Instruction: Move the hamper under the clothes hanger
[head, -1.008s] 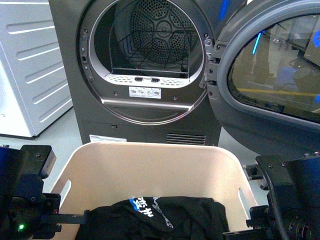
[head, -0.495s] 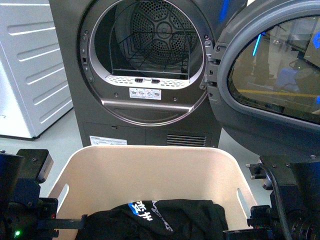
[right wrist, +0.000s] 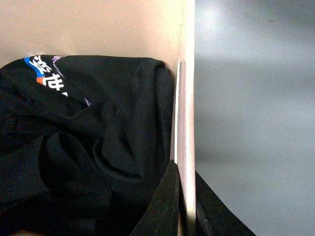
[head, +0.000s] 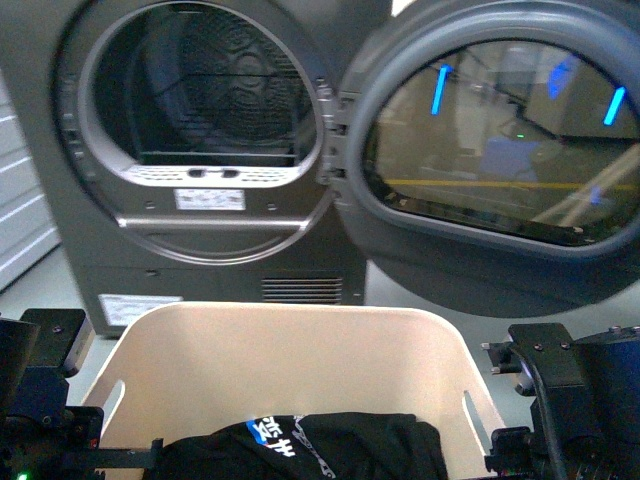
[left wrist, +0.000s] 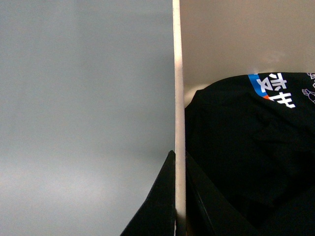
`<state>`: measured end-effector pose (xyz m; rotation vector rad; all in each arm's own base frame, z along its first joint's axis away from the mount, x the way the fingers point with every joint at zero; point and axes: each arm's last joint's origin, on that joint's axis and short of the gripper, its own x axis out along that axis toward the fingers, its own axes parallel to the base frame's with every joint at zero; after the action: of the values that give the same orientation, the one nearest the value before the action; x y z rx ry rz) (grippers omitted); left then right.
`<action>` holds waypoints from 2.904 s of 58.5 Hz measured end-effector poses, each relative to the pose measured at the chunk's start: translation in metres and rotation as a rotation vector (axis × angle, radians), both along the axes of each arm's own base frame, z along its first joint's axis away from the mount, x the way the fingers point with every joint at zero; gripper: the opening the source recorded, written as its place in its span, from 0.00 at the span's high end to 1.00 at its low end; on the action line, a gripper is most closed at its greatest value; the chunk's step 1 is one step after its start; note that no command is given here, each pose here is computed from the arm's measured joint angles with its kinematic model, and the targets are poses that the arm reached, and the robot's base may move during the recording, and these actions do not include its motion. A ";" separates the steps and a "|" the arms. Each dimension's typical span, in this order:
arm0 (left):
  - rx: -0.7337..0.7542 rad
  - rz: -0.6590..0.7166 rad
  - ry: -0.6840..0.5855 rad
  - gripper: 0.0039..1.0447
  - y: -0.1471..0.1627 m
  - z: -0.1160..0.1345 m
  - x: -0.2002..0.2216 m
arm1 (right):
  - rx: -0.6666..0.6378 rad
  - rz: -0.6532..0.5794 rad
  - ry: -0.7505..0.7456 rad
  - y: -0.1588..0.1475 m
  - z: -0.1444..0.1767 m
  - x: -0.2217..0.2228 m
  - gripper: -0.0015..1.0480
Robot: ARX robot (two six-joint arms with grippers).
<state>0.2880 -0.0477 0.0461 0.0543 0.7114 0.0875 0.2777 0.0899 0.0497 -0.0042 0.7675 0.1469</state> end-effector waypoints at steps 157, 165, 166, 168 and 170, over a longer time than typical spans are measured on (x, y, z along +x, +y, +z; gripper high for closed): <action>-0.040 0.026 -0.167 0.96 -0.010 -0.008 0.007 | -0.004 -0.166 -0.136 -0.003 -0.002 0.002 0.97; -0.073 -0.001 -0.144 0.96 -0.019 -0.013 0.025 | 0.033 -0.237 -0.174 0.001 -0.008 0.015 0.97; -0.075 -0.004 -0.134 0.96 -0.020 -0.015 0.028 | 0.036 -0.242 -0.164 0.001 -0.010 0.017 0.97; -0.072 -0.009 -0.112 0.96 -0.022 -0.019 0.033 | 0.037 -0.244 -0.146 0.001 -0.015 0.019 0.97; -0.072 -0.013 -0.096 0.96 -0.023 -0.023 0.036 | 0.036 -0.242 -0.130 0.001 -0.019 0.020 0.97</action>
<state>0.3244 -0.0704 0.0231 -0.0138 0.6178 0.0522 0.2981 0.0911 0.0311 0.1123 0.6302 -0.0693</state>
